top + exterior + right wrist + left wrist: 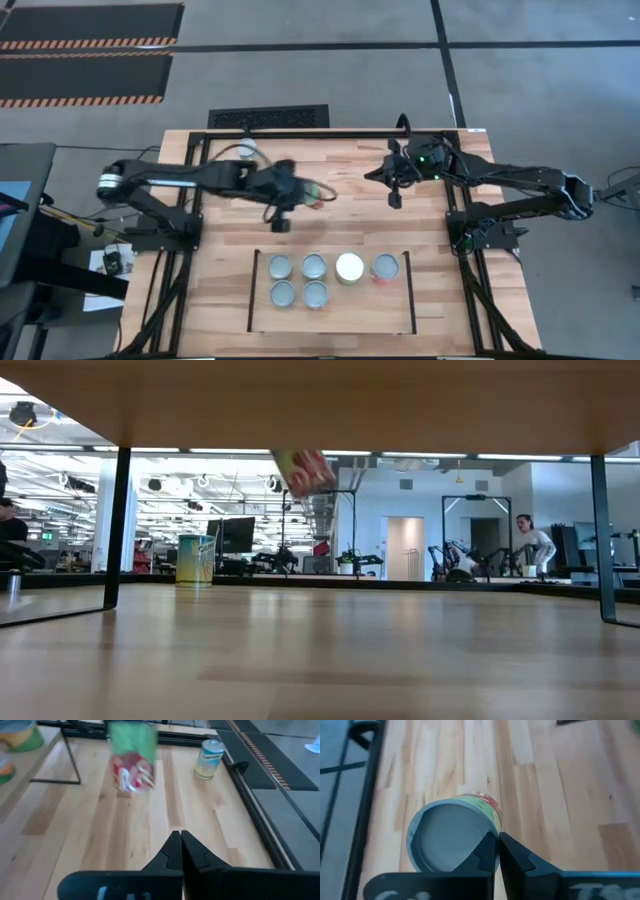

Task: Pick and place cans onto a shelf
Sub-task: Put the red green can on the shelf aligned with other cans on the shelf

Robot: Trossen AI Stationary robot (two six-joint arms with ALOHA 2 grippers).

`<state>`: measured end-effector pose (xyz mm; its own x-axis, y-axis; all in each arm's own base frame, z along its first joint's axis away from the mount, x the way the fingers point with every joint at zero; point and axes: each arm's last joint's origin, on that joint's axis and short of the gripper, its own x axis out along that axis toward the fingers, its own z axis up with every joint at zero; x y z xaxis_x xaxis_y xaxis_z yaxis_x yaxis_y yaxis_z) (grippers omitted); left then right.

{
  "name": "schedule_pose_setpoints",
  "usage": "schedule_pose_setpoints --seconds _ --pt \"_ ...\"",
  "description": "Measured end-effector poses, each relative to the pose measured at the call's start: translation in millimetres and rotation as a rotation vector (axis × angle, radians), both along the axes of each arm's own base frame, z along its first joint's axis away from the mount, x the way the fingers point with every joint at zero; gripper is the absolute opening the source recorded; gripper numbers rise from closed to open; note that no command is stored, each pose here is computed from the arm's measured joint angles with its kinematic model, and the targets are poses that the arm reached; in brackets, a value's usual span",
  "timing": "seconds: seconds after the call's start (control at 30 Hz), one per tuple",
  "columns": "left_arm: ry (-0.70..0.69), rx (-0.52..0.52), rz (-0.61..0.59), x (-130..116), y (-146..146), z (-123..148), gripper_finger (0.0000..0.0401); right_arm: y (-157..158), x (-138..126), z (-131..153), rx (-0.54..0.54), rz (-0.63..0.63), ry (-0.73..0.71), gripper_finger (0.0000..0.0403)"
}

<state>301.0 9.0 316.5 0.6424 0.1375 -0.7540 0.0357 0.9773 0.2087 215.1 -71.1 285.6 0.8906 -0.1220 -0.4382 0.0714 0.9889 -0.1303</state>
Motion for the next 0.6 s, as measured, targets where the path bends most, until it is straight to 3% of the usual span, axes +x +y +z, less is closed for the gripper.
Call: schedule_pose_setpoints --seconds 0.33,0.6 --pt "0.154 -0.028 -0.177 64.4 21.5 -69.8 0.0000 17.5 -25.5 -42.6 0.031 0.017 -0.043 0.0004" --pt "0.208 -0.050 -0.223 93.7 25.8 -93.8 0.0000 24.6 -26.4 -48.1 0.039 0.032 -0.097 0.0005"
